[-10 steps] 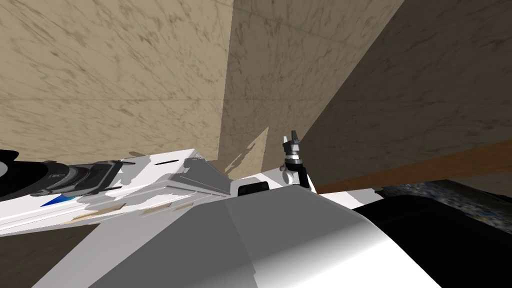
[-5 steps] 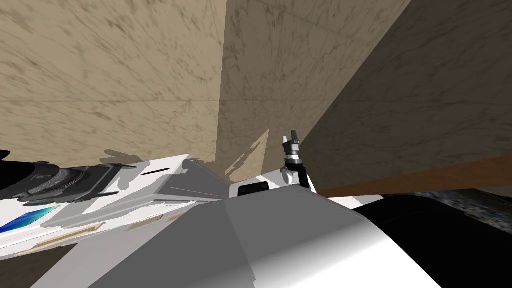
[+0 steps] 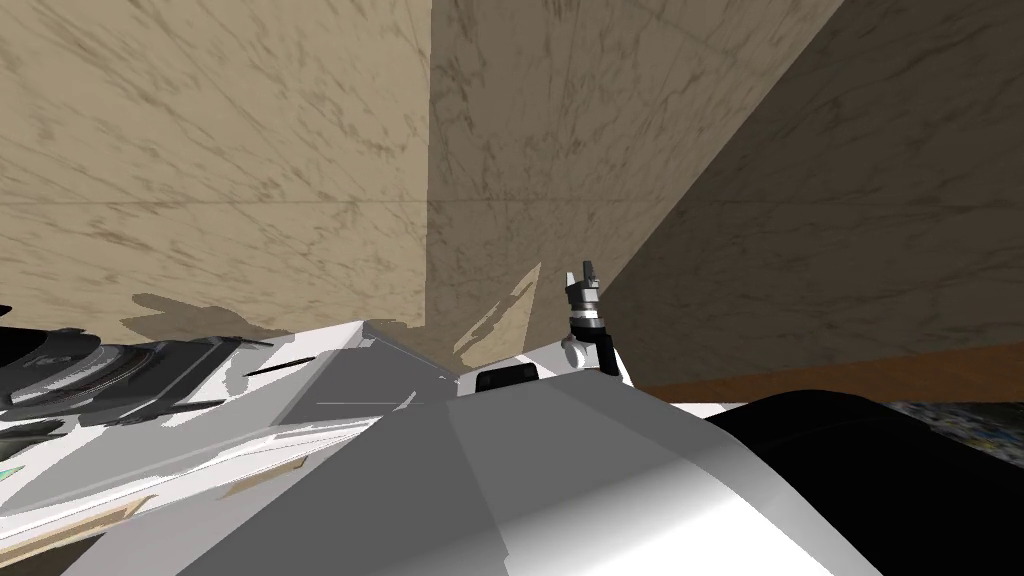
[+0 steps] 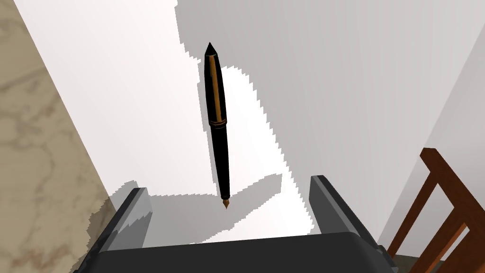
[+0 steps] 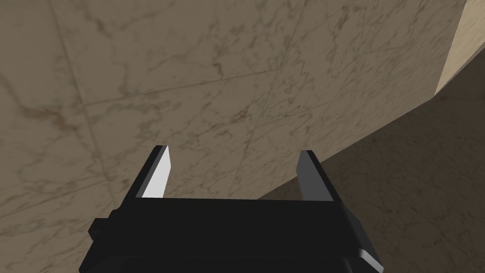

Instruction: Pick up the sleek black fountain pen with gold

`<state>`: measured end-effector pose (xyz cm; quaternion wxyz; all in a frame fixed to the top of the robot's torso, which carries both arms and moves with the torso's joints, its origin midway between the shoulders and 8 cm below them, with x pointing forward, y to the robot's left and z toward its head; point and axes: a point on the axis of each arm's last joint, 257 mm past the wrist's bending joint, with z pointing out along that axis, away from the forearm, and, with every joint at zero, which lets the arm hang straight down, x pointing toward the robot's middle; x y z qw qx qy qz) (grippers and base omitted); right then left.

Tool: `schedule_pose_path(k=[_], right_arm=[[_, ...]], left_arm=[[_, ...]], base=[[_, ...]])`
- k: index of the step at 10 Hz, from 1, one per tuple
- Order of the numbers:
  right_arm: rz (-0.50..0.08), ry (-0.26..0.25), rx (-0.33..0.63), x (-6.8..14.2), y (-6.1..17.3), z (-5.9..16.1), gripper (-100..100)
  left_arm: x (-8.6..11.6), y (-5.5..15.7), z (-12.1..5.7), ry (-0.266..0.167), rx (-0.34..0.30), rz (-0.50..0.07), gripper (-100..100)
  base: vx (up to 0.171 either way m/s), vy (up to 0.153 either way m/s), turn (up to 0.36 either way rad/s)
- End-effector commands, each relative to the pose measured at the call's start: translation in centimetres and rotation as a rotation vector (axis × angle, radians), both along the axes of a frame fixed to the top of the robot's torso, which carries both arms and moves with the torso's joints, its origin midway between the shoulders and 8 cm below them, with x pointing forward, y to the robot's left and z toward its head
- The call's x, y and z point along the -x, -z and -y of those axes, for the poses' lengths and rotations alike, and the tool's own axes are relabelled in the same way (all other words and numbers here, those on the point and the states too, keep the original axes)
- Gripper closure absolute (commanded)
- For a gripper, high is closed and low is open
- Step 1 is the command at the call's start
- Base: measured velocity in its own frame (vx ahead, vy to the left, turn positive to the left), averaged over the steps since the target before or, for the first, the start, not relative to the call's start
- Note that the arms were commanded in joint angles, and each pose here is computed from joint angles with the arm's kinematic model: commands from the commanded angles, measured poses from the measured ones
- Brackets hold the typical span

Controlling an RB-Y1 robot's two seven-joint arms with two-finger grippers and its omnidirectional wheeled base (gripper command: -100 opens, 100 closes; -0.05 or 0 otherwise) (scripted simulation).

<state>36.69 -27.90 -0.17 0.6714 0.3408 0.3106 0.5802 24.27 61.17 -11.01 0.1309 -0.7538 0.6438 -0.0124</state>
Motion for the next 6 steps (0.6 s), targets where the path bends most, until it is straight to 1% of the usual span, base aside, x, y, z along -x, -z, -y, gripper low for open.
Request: schedule_pose_path(k=[1,2,3,4,5,6], right_arm=[[0.000,0.000,0.000,0.0,0.0,0.0,0],[0.000,0.000,0.000,0.0,0.0,0.0,0],[0.000,0.000,0.000,0.0,0.0,0.0,0],[0.000,0.000,0.000,0.0,0.0,0.0,0],[0.000,0.000,0.000,0.0,0.0,0.0,0],[0.000,0.000,0.000,0.0,0.0,0.0,0]], left_arm=[[1.0,0.3,0.7,0.003,0.038,-0.039,-100],[1.6,0.4,0.9,0.001,0.044,-0.061,-100],[2.1,0.5,1.3,0.003,0.069,-0.085,-100],[2.5,0.5,1.4,0.002,0.073,-0.100,-100],[3.3,0.6,1.9,0.003,0.095,-0.132,-100],[3.8,0.7,2.1,0.003,0.106,-0.151,-100]], base=[[0.090,-0.004,-0.037],[0.071,0.004,-0.015],[0.071,0.010,-0.023],[0.054,0.015,-0.013],[0.046,0.012,-0.020],[0.045,0.012,-0.019]])
